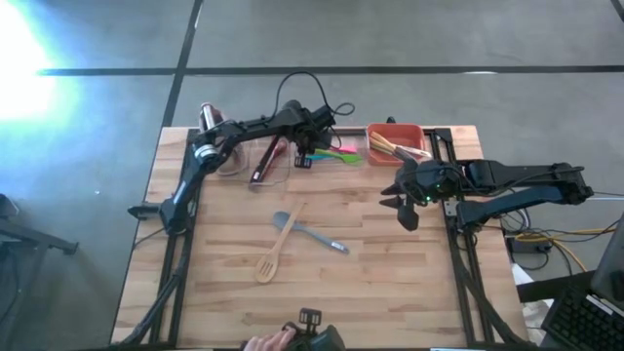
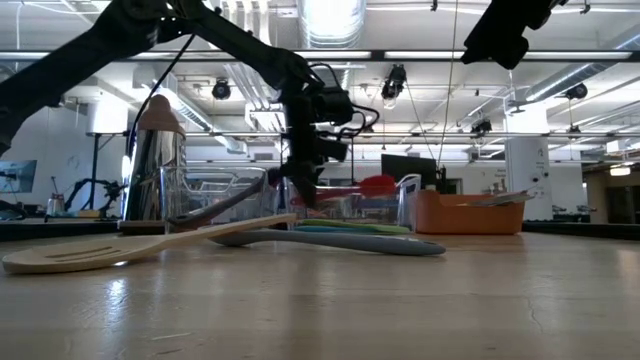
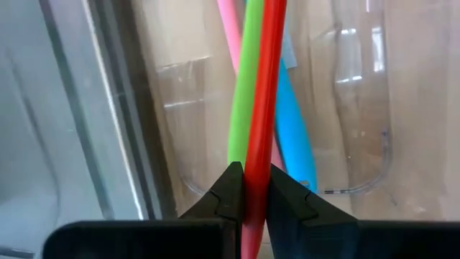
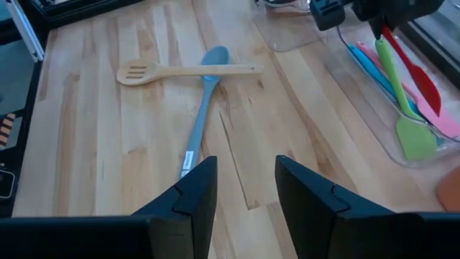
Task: Pick & Place Kitchen Items
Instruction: Put the red spatula into the right transparent bin, then put the light brown serving spoon into the left transparent bin
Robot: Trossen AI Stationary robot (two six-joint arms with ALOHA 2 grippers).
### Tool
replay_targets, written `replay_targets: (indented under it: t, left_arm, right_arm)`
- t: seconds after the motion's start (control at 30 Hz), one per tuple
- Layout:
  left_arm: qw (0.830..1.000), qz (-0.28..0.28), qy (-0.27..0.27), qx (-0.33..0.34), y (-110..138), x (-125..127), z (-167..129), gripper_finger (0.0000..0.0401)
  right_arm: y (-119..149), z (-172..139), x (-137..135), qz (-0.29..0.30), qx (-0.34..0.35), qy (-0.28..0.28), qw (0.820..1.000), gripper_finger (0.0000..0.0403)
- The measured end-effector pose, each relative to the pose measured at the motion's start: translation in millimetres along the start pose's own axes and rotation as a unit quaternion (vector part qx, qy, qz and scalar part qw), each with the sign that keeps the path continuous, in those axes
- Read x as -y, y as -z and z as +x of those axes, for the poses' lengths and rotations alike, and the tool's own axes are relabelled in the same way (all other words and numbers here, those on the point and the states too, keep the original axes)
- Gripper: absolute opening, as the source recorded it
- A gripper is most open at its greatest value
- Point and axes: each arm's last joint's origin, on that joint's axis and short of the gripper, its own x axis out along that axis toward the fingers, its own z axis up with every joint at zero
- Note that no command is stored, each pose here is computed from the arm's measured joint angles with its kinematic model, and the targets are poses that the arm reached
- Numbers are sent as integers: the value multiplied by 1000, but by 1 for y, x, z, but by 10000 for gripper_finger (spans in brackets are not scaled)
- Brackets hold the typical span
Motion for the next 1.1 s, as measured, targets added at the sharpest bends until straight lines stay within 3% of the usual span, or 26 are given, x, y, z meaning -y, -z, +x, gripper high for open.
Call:
replay_targets:
  t: [0.43,0.77,0.97,1.1]
  left_arm:
    - [1000,-15,20,-7,0,2,3,36]
    - [1000,-16,14,-16,-2,2,-1,159]
    - [997,-21,-48,-61,-4,-1,-14,176]
    - [995,-30,-83,-54,-5,-4,-45,178]
  right_arm:
    - [0,0,0,1,-1,0,1000,123]
    - [0,0,0,1,-2,-1,1000,136]
    - [0,0,0,3,-2,-1,1000,140]
    - [0,0,0,5,-2,-1,1000,135]
